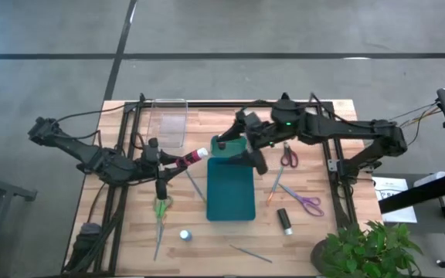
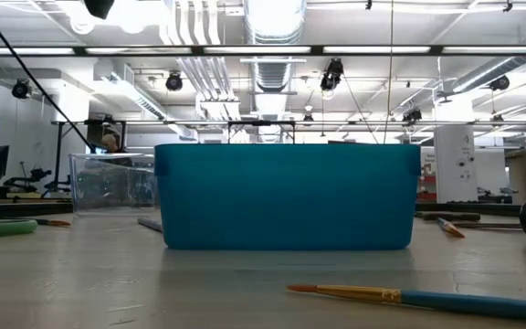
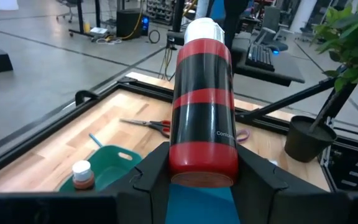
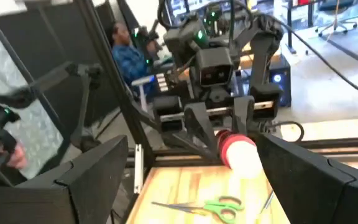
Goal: Pick & Place Paint Supplies
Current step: Put the red paint bottle into the green bin
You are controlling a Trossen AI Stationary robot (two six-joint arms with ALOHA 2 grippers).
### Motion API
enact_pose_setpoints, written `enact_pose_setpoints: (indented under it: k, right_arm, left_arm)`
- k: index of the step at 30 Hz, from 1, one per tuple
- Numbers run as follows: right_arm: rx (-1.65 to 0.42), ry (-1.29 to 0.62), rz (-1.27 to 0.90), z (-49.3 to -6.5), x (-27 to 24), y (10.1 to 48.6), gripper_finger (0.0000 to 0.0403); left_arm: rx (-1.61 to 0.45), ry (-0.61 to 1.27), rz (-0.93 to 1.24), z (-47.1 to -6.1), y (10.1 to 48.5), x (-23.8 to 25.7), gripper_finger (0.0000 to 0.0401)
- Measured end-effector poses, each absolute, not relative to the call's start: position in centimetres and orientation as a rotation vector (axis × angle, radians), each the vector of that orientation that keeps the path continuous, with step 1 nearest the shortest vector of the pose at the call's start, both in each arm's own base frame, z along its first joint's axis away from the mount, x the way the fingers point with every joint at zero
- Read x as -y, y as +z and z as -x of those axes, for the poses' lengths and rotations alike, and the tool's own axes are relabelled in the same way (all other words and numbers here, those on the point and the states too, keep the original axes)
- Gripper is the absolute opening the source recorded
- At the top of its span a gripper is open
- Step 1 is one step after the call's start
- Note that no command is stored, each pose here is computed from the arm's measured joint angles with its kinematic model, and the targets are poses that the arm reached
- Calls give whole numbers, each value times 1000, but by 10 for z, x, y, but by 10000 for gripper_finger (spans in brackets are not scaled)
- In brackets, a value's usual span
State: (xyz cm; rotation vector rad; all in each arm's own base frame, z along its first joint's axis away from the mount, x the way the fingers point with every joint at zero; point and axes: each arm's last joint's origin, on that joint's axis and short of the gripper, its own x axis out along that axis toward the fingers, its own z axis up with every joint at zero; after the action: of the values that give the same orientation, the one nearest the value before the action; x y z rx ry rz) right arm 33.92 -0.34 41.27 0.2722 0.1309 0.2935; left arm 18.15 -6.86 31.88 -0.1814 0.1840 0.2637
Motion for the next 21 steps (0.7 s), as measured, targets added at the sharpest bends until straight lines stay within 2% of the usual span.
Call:
enact_pose_setpoints:
  k: [11, 21]
  right_arm:
    - [-302, 308, -43, -372, 3, 410, 353]
    - [-430, 326, 29, -402, 4, 407, 353]
  left_arm:
    - [-197, 214, 169, -182, 319, 70, 136]
    - [-203, 185, 158, -181, 319, 71, 136]
